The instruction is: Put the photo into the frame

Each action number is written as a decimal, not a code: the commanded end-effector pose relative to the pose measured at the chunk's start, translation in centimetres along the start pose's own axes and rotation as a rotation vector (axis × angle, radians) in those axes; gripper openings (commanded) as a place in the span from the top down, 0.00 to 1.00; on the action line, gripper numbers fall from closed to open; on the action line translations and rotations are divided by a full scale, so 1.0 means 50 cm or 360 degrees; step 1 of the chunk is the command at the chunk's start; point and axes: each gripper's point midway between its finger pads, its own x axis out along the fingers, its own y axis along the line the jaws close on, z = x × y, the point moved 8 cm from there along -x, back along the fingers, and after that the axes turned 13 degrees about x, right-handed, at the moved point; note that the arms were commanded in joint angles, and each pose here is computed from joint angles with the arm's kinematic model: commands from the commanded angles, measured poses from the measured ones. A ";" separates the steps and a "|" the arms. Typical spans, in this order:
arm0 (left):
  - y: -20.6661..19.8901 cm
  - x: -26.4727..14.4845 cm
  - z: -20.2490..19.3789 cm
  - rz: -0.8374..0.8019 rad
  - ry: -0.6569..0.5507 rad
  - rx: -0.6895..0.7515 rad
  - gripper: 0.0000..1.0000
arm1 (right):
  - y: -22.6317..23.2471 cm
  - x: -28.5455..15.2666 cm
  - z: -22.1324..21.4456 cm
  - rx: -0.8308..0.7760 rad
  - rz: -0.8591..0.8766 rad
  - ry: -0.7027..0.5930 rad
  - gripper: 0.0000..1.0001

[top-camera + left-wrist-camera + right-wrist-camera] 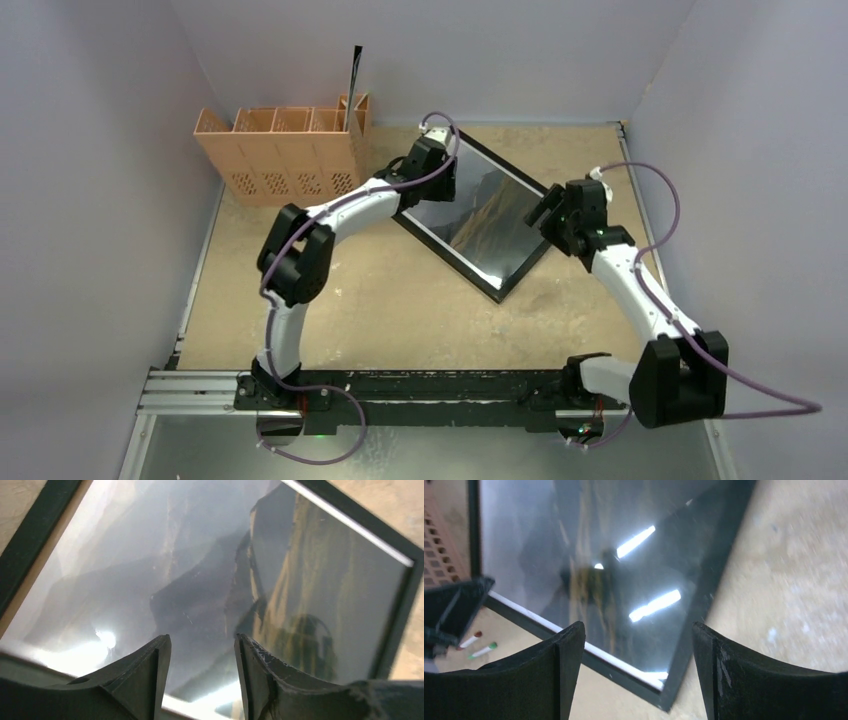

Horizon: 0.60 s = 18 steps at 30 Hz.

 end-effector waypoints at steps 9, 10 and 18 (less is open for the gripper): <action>0.020 -0.162 -0.090 0.0015 -0.0127 -0.0363 0.25 | 0.172 0.197 0.186 -0.0355 0.0211 -0.0259 0.20; 0.018 -0.163 -0.096 -0.0007 -0.0147 -0.0392 0.24 | 0.174 0.222 0.194 -0.0408 0.0180 -0.0230 0.20; 0.001 -0.163 -0.184 -0.0200 -0.0102 -0.0660 0.23 | 0.146 0.367 0.218 -0.0636 -0.0050 -0.0078 0.20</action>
